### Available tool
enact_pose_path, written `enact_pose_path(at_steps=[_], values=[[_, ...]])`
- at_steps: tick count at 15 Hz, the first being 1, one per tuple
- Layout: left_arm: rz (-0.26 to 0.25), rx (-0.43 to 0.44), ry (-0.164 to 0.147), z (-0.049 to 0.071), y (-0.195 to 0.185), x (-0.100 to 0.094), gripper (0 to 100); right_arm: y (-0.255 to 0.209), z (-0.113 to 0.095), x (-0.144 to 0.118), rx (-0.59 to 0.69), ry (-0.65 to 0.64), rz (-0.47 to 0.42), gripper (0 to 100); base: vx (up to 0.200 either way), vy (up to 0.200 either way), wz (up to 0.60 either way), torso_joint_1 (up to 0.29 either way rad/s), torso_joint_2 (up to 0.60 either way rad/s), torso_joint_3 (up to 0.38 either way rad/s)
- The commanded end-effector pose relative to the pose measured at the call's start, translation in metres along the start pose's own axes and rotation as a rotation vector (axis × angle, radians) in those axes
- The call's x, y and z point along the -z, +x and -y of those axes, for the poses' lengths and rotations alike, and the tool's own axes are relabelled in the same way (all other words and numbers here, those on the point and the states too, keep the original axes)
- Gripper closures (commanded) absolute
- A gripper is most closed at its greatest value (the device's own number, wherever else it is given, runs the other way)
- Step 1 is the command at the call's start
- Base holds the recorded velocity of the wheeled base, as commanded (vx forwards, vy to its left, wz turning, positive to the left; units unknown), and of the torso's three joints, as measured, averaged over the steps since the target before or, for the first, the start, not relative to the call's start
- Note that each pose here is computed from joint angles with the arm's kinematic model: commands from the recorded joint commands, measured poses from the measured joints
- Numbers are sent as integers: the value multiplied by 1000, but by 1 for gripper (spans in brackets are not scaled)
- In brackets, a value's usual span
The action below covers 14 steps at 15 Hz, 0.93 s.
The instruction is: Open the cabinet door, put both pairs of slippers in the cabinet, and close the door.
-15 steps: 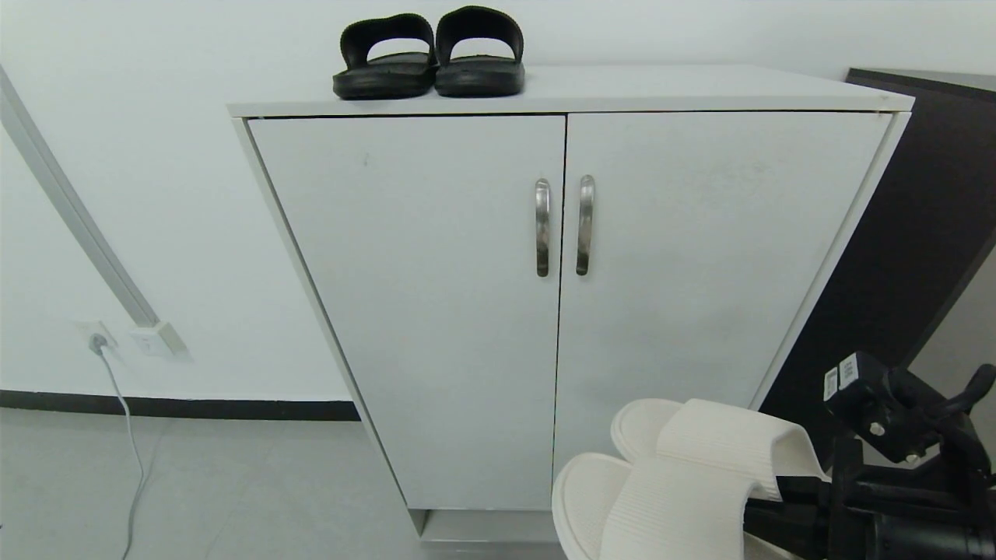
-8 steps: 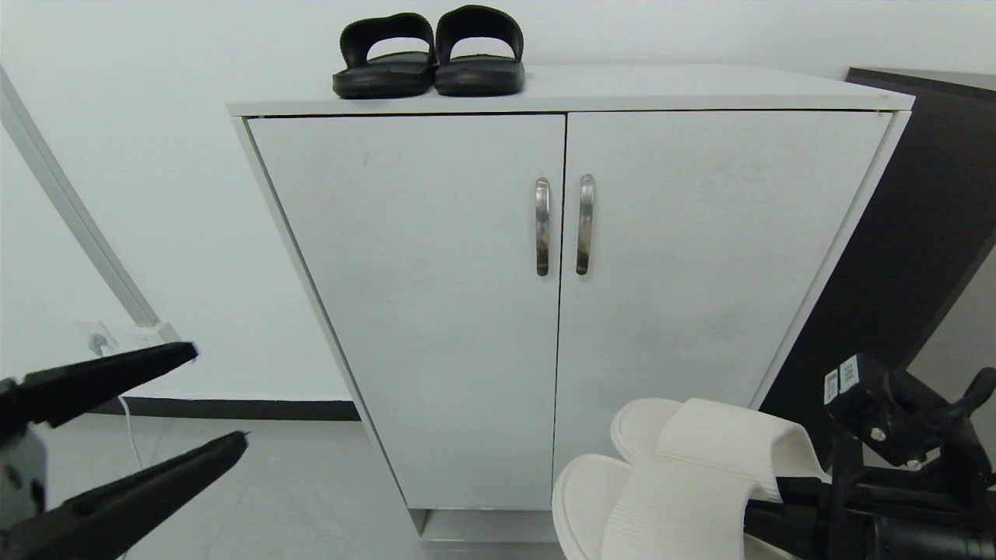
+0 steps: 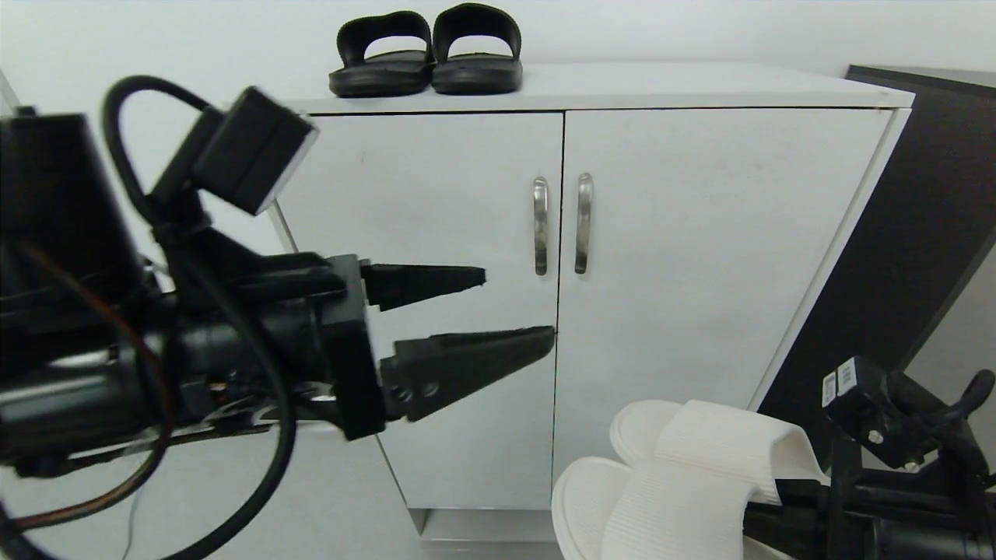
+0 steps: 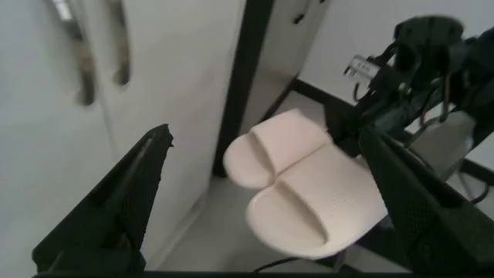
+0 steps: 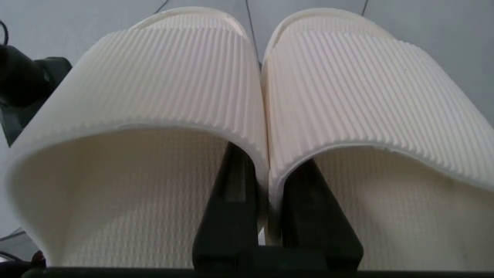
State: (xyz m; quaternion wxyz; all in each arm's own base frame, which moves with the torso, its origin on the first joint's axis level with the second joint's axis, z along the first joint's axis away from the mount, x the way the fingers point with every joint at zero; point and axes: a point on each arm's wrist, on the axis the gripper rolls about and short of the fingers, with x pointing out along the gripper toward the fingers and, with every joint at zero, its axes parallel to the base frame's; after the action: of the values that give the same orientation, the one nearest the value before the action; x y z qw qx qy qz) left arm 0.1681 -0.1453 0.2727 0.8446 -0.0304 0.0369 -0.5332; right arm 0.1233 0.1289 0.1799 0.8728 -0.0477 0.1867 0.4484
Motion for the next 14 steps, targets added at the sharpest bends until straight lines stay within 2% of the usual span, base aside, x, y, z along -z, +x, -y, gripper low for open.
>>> enact_pose_path(at_steps=[1,2,4,7,9,12,14], values=[[-40,73,-44,-3,47,2,0,1,0,0,0,1,-2,100,0,0,0,0,0,0],[-38,113,-56,-3,57,-1,0,1,0,0,0,1,-2,100,0,0,0,0,0,0],[-25,176,-115,-5,69,-10,0,1,0,1,0,1,-3,100,0,0,0,0,0,0],[-7,188,-190,-9,80,-20,0,1,0,0,0,1,-5,100,0,0,0,0,0,0],[1,169,-192,-11,84,-21,0,2,0,1,0,2,-9,100,0,0,0,0,0,0],[25,42,-190,-18,96,-21,0,2,0,1,0,0,-8,100,0,0,0,0,0,0],[31,-11,-192,-25,103,-20,0,2,0,1,3,0,-6,100,0,0,0,0,0,0]])
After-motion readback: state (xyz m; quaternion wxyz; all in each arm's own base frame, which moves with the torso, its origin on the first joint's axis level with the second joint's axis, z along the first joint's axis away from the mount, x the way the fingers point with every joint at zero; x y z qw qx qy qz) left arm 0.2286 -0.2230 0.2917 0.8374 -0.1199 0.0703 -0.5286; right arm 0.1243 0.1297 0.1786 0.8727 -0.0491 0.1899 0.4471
